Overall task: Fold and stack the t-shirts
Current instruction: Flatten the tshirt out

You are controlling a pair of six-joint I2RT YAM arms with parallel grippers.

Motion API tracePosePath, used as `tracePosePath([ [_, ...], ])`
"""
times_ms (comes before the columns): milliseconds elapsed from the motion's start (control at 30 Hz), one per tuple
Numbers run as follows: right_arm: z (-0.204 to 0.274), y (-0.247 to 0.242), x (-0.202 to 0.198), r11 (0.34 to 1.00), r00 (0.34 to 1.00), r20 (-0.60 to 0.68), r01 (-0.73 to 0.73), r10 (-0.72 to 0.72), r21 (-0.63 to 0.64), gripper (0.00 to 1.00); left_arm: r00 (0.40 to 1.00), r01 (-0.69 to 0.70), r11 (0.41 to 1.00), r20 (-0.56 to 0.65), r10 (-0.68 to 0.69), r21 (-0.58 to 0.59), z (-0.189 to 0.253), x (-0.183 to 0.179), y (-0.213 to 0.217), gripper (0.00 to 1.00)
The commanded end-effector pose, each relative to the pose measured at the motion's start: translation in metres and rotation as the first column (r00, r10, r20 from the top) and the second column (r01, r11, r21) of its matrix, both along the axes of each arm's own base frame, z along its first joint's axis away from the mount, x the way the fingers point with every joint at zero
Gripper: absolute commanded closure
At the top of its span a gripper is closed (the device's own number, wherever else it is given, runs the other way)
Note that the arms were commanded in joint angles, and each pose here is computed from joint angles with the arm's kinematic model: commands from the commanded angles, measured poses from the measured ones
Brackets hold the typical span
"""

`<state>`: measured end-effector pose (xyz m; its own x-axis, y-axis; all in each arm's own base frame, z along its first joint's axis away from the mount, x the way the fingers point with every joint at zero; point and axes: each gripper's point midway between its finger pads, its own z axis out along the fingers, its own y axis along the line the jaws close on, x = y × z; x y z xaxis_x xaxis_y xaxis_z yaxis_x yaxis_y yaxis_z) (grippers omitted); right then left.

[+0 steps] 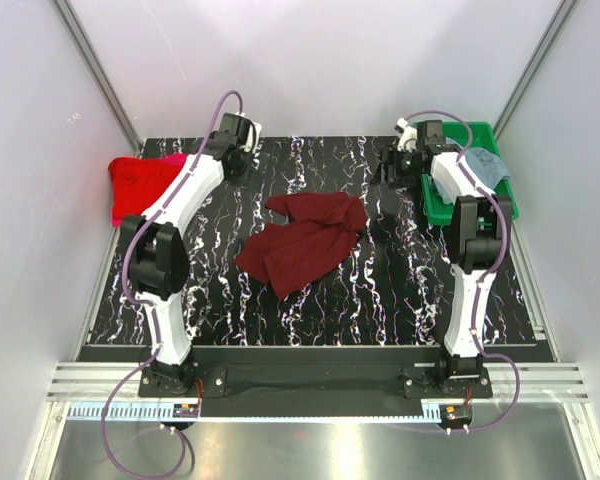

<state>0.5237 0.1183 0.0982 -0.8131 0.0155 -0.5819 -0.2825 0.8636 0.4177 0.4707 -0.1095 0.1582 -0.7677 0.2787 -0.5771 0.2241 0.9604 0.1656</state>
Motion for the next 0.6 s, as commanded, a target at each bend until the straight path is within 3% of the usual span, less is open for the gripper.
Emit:
tracePosePath([
  [0,-0.031,-0.036,0.025,0.995,0.996,-0.013,0.092,-0.093,-0.033,0.24,0.991,0.054,0.997,0.126,-0.046,-0.061,0.049,0.007,-0.021,0.01],
  [233,-0.035,-0.076,0.064,0.984,0.985,0.051,0.168,-0.165,-0.062,0.23,0.990,0.081,0.996,0.121,-0.078,-0.027,0.047,-0.003,-0.028,0.01],
  [567,-0.041,-0.111,0.062,0.963,0.969,0.056,0.245,-0.240,-0.114,0.22,0.986,0.096,0.995,0.138,-0.093,-0.011,0.047,0.003,-0.042,0.01],
])
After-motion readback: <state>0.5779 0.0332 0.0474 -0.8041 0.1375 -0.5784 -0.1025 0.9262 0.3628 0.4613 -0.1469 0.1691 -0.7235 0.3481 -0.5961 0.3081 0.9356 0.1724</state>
